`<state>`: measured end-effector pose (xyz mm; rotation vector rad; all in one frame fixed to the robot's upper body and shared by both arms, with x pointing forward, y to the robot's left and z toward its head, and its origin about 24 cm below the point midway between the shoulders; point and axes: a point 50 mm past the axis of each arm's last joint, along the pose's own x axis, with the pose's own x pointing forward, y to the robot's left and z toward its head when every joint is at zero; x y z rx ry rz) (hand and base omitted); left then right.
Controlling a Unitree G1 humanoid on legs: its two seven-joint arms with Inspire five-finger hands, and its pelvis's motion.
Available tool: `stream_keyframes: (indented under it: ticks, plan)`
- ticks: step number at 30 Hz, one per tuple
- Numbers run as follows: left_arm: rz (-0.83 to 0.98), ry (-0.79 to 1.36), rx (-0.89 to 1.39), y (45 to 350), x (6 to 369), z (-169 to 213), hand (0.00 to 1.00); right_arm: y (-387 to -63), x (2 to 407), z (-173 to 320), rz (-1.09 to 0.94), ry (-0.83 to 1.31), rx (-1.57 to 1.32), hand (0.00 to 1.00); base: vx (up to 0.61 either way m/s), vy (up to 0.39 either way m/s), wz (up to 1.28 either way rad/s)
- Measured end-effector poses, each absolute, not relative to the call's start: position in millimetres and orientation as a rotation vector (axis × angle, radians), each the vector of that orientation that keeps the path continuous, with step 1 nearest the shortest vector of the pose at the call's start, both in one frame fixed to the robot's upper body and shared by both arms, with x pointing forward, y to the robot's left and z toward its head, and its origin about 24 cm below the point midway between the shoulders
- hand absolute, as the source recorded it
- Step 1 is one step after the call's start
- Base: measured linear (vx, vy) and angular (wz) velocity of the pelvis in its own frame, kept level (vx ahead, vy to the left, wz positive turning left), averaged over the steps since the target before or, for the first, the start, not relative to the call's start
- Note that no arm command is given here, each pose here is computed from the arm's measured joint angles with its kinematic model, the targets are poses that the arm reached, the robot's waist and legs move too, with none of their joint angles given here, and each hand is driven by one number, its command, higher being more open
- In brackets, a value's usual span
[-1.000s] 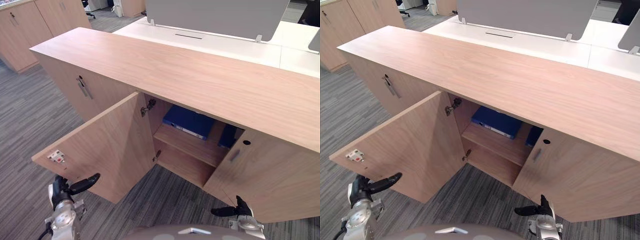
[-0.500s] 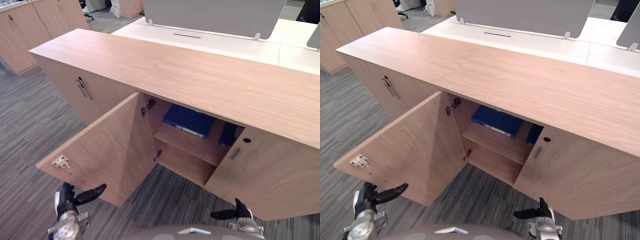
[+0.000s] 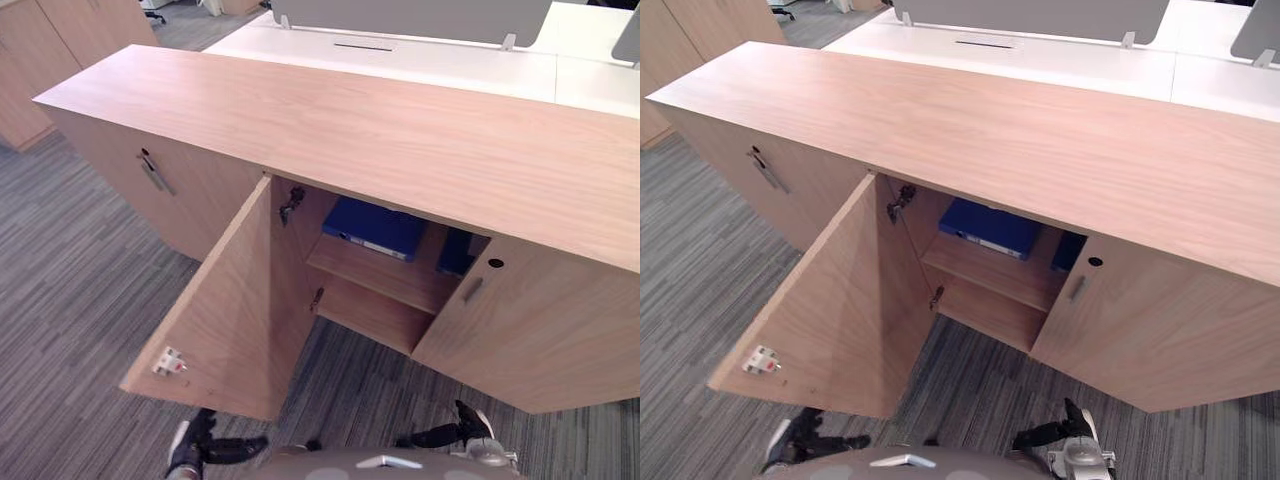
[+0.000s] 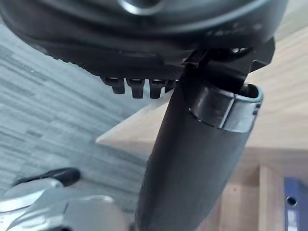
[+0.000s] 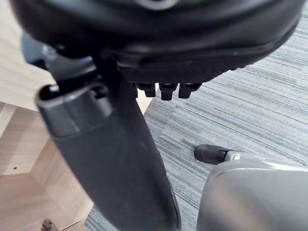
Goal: Walk over to the cabinet, pick up the folder, carry it to the office cabinet, place the folder inside the office cabinet, then close the office cabinet door
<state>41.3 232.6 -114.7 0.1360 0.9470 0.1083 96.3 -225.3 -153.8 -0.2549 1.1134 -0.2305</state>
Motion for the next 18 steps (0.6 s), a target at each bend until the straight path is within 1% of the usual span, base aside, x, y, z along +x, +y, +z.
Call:
stream_keyframes:
  ticks: [2, 3, 4, 7, 9, 11, 12, 13, 15, 18]
  plan:
    - [0.048, 0.955, 0.147, 228, 43, -116, 1.00, -224, 98, -154, -0.226, 1.109, -0.255, 1.00, 0.00, 0.004, -0.09]
    - [-0.014, 0.942, 0.179, 223, 52, -117, 1.00, -224, 100, -153, -0.222, 1.106, -0.259, 1.00, -0.01, 0.002, -0.08]
    - [-0.039, 0.936, 0.189, 220, 56, -117, 1.00, -223, 101, -153, -0.218, 1.103, -0.262, 1.00, -0.03, 0.007, -0.16]
    - [-0.183, 0.916, 0.218, 198, 72, -122, 1.00, -219, 109, -152, -0.189, 1.081, -0.281, 1.00, -0.05, 0.031, -0.37]
    - [-0.241, 0.891, 0.233, 182, 80, -123, 1.00, -218, 110, -152, -0.190, 1.081, -0.278, 1.00, -0.04, 0.032, -0.37]
    - [-0.303, 0.834, 0.261, 168, 98, -120, 1.00, -218, 111, -152, -0.194, 1.079, -0.283, 1.00, -0.05, 0.019, -0.20]
    - [-0.314, 0.815, 0.269, 165, 105, -119, 1.00, -218, 111, -151, -0.196, 1.078, -0.284, 1.00, -0.05, 0.005, -0.13]
    - [-0.322, 0.774, 0.284, 159, 118, -116, 1.00, -219, 111, -151, -0.202, 1.078, -0.287, 1.00, -0.05, -0.001, -0.11]
    - [-0.305, 0.688, 0.298, 152, 145, -107, 1.00, -220, 108, -152, -0.213, 1.086, -0.292, 1.00, -0.04, -0.001, -0.16]
    - [-0.266, 0.589, 0.332, 147, 173, -95, 1.00, -222, 98, -154, -0.233, 1.109, -0.300, 1.00, 0.00, 0.000, -0.25]
